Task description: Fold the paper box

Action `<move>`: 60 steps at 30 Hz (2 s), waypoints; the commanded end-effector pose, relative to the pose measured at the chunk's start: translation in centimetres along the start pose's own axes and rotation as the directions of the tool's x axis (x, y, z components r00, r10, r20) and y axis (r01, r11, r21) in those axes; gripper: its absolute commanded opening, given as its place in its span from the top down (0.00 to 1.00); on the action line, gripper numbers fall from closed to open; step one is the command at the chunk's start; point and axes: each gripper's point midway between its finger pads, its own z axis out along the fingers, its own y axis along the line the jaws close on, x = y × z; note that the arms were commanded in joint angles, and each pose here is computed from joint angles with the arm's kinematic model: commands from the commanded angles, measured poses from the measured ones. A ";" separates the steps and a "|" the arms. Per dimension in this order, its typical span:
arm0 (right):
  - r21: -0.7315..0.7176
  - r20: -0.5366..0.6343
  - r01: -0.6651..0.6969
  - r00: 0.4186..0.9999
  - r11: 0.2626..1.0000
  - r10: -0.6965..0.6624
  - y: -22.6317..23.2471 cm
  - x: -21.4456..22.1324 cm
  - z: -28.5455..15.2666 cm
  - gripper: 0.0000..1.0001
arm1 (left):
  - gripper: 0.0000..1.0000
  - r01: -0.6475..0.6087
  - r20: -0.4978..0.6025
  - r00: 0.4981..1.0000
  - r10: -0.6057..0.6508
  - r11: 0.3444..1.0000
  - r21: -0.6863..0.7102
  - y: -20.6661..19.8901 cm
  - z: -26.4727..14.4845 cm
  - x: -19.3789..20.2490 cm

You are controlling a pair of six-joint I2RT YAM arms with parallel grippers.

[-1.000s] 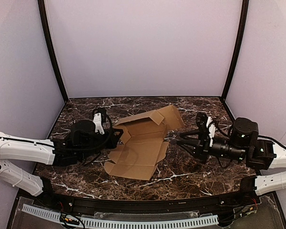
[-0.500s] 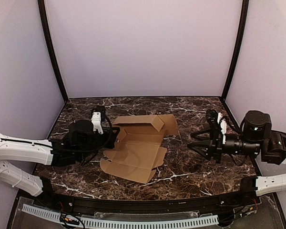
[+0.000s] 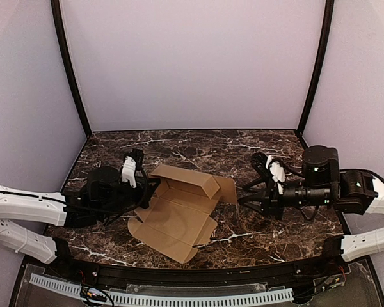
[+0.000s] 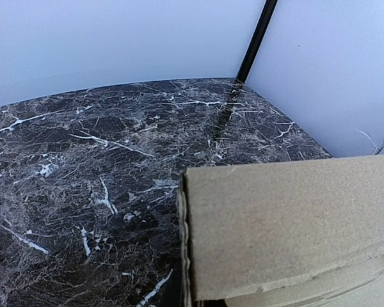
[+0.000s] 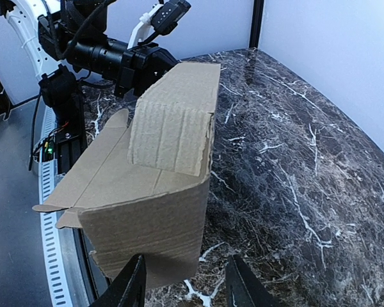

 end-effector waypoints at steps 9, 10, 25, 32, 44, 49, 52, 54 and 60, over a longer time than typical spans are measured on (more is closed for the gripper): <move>-0.128 0.065 -0.018 0.998 0.992 0.026 1.8 -2.0 1.8 0.58 | 1.00 -0.026 0.029 0.999 0.024 0.999 0.046 -0.7 -0.7 -0.9; -0.128 0.068 -0.019 0.997 0.992 0.028 1.8 -2.1 1.9 0.58 | 1.00 -0.026 0.027 0.999 0.025 0.999 0.047 -0.7 -0.7 -0.8; -0.091 0.080 -0.016 0.996 0.996 0.024 1.0 -2.7 4.0 0.60 | 1.00 -0.030 -0.006 1.000 0.030 0.999 0.030 -0.5 -0.2 0.0; -0.086 0.074 -0.026 0.997 0.996 0.032 1.1 -2.5 5.1 0.60 | 1.00 -0.022 -0.016 1.000 0.022 1.000 -0.015 0.2 0.1 0.1; -0.005 0.023 -0.060 0.998 0.998 0.060 0.5 -1.1 8.1 0.65 | 1.00 0.018 -0.028 0.999 -0.022 0.993 -0.121 1.7 0.4 0.1; 0.060 0.041 -0.092 0.995 0.994 0.090 -0.3 -1.3 9.2 0.68 | 1.00 0.026 -0.025 0.999 -0.030 0.989 -0.145 2.1 0.4 -0.1; 0.094 0.055 -0.114 0.993 0.989 0.109 -0.7 -1.6 9.9 0.68 | 1.00 0.034 -0.027 0.999 -0.039 0.987 -0.155 2.2 0.4 0.0; 0.113 0.061 -0.121 0.992 0.986 0.114 -0.9 -1.7 10.4 0.68 | 1.00 0.039 -0.030 0.999 -0.044 0.985 -0.165 2.4 0.4 0.1; 0.182 0.077 -0.145 0.988 0.973 0.133 -1.6 -2.2 11.9 0.68 | 1.00 0.052 -0.036 0.998 -0.060 0.981 -0.189 2.8 0.3 0.3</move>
